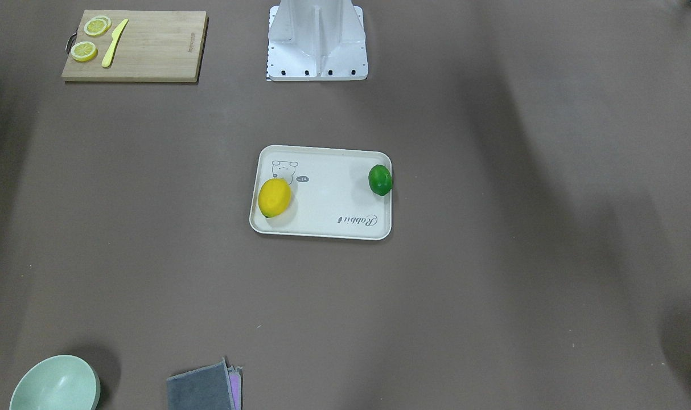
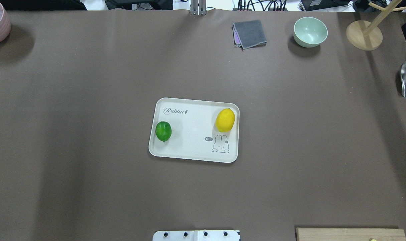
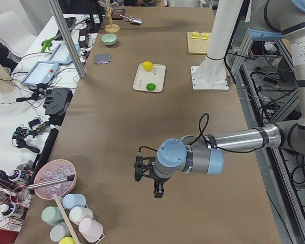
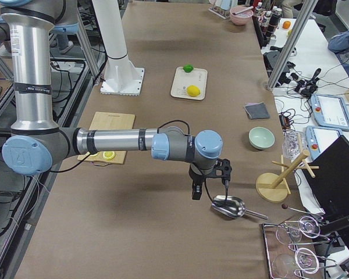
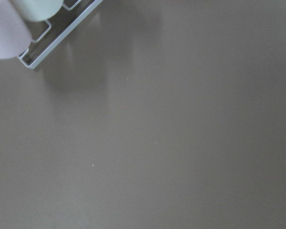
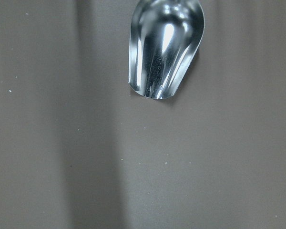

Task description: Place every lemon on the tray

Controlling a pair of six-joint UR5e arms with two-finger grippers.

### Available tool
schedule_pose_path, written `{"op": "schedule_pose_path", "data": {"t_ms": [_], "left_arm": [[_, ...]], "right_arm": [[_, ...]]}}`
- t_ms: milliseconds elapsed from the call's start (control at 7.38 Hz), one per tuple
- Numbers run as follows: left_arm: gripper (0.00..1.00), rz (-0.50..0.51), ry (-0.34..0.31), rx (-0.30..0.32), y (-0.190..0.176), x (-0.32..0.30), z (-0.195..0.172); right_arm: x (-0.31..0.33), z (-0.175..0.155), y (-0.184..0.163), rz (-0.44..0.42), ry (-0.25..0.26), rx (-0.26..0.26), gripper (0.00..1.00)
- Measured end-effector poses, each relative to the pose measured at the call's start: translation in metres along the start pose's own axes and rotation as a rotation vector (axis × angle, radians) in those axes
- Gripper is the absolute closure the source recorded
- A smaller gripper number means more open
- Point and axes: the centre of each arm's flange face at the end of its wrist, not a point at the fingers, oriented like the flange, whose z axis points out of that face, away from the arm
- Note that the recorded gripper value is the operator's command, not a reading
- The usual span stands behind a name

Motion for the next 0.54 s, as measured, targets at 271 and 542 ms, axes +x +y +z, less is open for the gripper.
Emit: {"op": "schedule_pose_path", "data": {"t_ms": [271, 542], "left_arm": [[0.02, -0.047, -0.007, -0.021, -0.011, 0.022, 0.009], [0.02, -0.045, -0.047, -0.041, -0.034, 0.060, 0.024]], "right_arm": [[0.000, 0.000, 0.000, 0.001, 0.000, -0.001, 0.00], [0.000, 0.001, 0.001, 0.004, -0.001, -0.004, 0.00]]}}
